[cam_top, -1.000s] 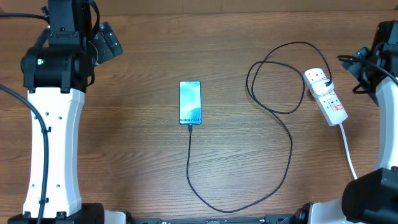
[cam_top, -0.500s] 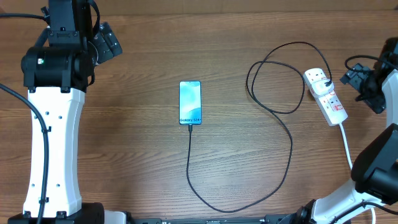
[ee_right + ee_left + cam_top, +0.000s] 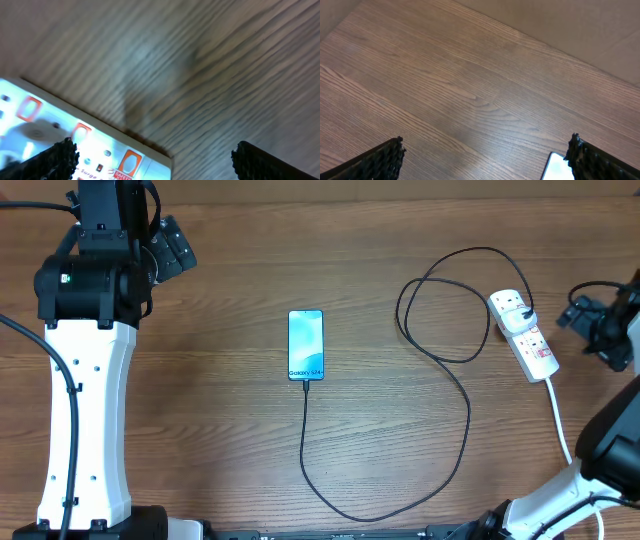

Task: Plug charger to phone and switch on socket
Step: 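Release the phone onto the table and move the right gripper to the power strip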

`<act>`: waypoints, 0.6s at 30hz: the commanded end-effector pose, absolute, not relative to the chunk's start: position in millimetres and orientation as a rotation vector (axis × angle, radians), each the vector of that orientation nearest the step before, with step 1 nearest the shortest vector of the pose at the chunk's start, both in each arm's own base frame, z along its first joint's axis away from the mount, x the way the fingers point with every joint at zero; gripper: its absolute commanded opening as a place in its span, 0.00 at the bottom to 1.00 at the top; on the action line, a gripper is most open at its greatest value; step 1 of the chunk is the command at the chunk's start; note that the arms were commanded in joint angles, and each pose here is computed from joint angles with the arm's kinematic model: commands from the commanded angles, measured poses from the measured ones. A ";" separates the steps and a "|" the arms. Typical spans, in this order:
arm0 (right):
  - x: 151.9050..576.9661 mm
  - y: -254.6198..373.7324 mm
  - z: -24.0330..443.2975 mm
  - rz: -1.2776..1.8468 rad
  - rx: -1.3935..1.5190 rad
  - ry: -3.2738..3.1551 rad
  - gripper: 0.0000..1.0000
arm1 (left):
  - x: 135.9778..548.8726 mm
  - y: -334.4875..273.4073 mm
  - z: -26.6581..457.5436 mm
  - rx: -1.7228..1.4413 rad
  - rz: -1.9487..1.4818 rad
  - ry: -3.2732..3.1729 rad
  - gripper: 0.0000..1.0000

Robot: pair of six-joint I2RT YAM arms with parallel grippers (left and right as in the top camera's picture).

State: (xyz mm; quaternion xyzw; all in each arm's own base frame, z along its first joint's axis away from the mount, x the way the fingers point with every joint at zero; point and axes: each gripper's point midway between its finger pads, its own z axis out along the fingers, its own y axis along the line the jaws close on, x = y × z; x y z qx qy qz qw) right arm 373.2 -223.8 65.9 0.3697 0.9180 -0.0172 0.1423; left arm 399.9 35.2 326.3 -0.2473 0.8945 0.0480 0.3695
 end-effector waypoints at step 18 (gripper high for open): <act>388.9 -204.9 32.2 0.003 1.019 2.705 1.00 | 400.3 37.8 325.4 -0.652 0.142 2.288 1.00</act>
